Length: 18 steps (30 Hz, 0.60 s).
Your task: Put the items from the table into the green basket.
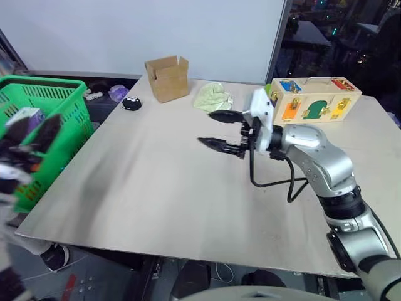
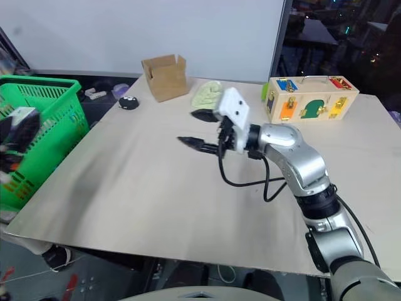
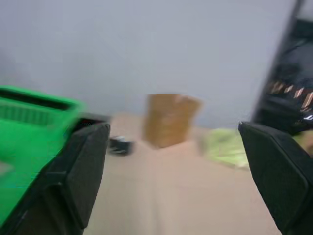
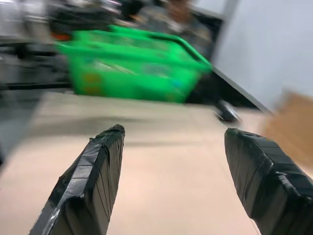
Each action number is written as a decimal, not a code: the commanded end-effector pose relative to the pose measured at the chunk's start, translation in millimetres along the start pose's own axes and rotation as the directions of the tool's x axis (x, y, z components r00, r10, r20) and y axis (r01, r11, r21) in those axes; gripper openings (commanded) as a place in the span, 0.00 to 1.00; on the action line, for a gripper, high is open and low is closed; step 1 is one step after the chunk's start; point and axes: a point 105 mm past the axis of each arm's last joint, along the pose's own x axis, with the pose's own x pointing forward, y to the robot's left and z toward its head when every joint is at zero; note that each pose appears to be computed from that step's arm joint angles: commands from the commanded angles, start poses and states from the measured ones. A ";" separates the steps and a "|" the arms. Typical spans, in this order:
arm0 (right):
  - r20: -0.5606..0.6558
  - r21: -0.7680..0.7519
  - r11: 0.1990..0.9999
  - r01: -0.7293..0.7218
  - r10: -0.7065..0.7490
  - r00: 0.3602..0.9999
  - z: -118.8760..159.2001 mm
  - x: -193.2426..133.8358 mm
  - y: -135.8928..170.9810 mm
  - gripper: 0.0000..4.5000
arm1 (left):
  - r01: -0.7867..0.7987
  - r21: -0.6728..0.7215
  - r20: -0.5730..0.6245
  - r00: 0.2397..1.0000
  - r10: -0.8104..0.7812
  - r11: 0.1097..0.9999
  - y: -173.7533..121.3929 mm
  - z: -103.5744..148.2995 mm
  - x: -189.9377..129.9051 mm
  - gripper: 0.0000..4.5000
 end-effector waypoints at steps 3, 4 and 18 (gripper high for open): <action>-0.153 -0.008 0.980 0.200 -0.199 0.968 -37.7 -60.1 -9.7 1.00 | 0.105 -0.032 -0.183 0.977 -0.109 0.994 -53.9 -58.1 0.6 1.00; -0.172 -0.006 0.977 0.215 -0.213 0.962 -42.4 -70.1 -8.2 1.00 | 0.129 -0.019 -0.214 0.968 -0.130 0.991 -57.4 -63.6 -4.5 1.00; -0.365 -0.079 0.870 0.487 -0.480 0.798 -79.6 -158.5 -4.5 1.00 | 0.215 0.024 -0.399 0.897 -0.188 0.976 -74.0 -90.9 -39.5 1.00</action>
